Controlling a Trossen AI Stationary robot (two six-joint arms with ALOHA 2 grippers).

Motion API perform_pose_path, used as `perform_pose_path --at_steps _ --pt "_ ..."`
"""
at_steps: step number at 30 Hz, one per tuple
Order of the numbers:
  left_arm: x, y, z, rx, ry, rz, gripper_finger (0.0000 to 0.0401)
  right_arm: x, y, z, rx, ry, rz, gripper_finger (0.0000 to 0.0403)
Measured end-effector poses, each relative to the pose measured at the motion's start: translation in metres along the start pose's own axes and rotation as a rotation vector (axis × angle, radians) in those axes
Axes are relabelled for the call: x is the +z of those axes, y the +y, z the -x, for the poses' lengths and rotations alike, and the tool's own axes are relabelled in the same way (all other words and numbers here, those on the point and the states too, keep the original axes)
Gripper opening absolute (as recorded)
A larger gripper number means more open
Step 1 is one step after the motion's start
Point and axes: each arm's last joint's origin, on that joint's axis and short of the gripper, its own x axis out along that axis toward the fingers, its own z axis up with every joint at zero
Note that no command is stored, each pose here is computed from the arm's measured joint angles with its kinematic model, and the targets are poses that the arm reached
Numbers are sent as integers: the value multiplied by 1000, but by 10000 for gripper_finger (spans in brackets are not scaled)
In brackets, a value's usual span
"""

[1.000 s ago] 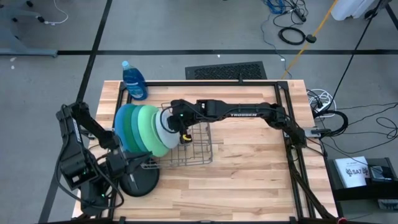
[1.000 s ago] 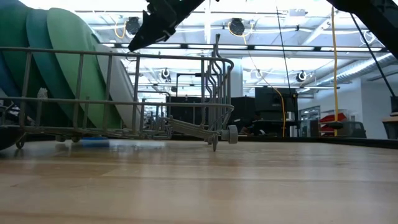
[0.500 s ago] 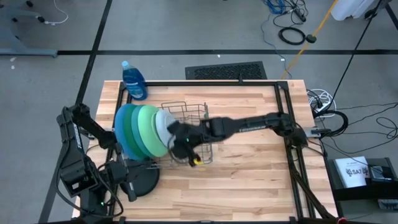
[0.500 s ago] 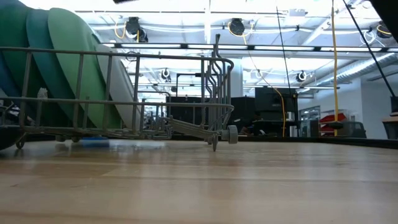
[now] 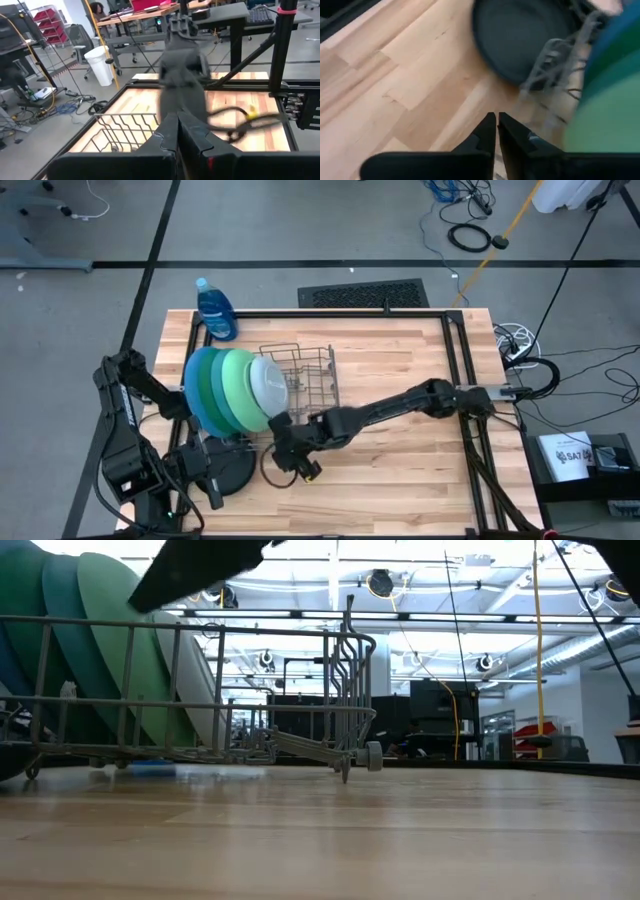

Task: Sort dishes
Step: Put the black plate into the gray dish rack

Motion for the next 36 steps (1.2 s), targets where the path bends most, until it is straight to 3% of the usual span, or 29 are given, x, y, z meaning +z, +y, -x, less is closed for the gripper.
perform_pose_path --at_steps 9,15,21,29,36 --pt "0 0 0 5 -4 0 8 25 50 -35 -18 -204 197 89" --pt "1 0 0 6 -10 10 8 15 56 -76 -92 -243 212 147" --pt "1 0 0 9 -15 12 8 -1 46 -103 -130 -252 180 171" --pt "1 0 0 7 -14 15 8 2 41 -105 -158 -269 159 171" --pt "-12 -19 -4 -103 167 43 8 17 50 -83 -178 -227 260 171"
